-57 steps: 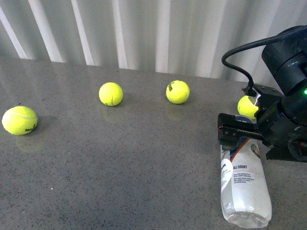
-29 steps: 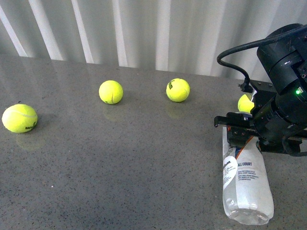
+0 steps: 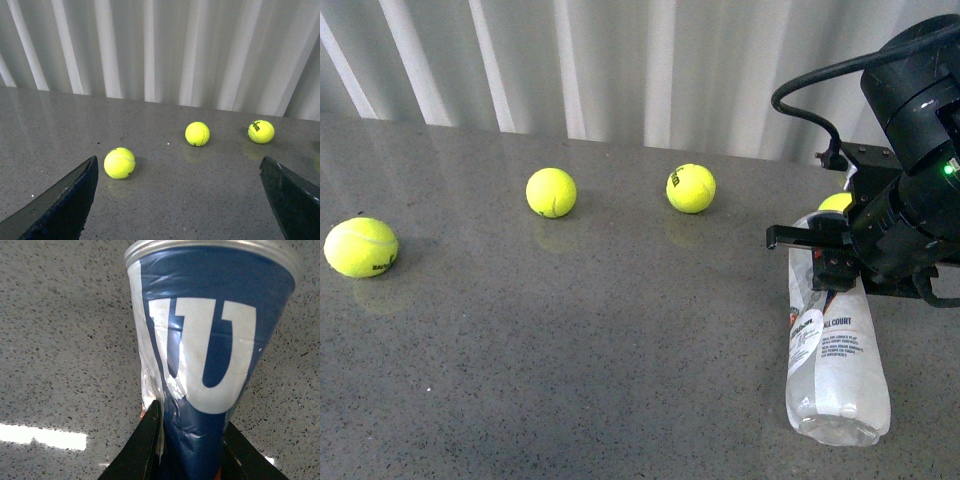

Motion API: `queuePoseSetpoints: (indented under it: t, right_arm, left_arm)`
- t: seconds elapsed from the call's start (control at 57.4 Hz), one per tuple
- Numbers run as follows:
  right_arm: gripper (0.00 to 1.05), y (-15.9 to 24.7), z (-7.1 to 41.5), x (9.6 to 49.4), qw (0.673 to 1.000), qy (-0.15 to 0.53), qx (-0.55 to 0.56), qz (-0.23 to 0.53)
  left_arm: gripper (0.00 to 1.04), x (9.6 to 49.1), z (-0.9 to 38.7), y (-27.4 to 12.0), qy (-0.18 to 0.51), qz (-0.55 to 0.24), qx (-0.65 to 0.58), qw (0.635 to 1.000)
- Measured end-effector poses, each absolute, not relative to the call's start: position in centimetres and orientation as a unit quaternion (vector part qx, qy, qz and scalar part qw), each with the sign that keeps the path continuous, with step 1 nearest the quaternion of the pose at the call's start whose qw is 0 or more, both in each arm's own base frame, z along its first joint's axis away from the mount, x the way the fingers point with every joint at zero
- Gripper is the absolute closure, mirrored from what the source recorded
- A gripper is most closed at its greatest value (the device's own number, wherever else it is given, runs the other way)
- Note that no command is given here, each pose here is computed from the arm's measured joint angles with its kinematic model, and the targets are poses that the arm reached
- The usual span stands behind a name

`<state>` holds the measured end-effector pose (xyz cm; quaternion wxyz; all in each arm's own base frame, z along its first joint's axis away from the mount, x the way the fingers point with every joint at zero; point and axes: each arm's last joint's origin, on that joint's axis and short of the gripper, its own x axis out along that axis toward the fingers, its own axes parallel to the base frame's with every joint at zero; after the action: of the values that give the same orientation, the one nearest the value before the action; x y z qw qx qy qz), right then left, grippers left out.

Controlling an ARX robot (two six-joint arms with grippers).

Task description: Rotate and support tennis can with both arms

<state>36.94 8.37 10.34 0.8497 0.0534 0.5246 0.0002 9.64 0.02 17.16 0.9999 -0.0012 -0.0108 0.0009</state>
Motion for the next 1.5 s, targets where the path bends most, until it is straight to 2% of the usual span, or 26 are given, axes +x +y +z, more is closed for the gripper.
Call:
queuePoseSetpoints:
  t: [0.47, 0.662, 0.836, 0.958, 1.097, 1.167, 1.498]
  right_arm:
    - [0.93, 10.0, 12.2, 36.3, 0.880, 0.474, -0.014, 0.021]
    - [0.93, 10.8, 13.0, 35.8, 0.907, 0.409, -0.085, 0.050]
    - [0.93, 12.2, 13.5, 34.6, 0.924, 0.284, -0.213, 0.143]
    - [0.93, 13.0, 12.3, 33.3, 0.892, 0.218, -0.323, 0.229]
    - [0.93, 13.9, 10.6, 32.2, 0.816, 0.181, -0.444, 0.322]
    - [0.93, 14.5, 9.9, 32.0, 0.791, 0.170, -0.476, 0.346]
    - [0.93, 17.7, 7.1, 34.4, 0.732, 0.143, -0.529, 0.404]
  left_arm:
    - [0.07, 9.6, 17.2, 0.0, -0.011, 0.001, -0.001, 1.000]
    - [0.07, 9.6, 17.2, 0.0, -0.011, 0.001, -0.001, 1.000]
    - [0.07, 9.6, 17.2, 0.0, -0.011, 0.001, -0.001, 1.000]
    - [0.07, 9.6, 17.2, 0.0, -0.011, 0.001, -0.001, 1.000]
    - [0.07, 9.6, 17.2, 0.0, -0.011, 0.001, -0.001, 1.000]
    - [0.07, 9.6, 17.2, 0.0, -0.011, 0.001, -0.001, 1.000]
    - [0.07, 9.6, 17.2, 0.0, -0.011, 0.001, -0.001, 1.000]
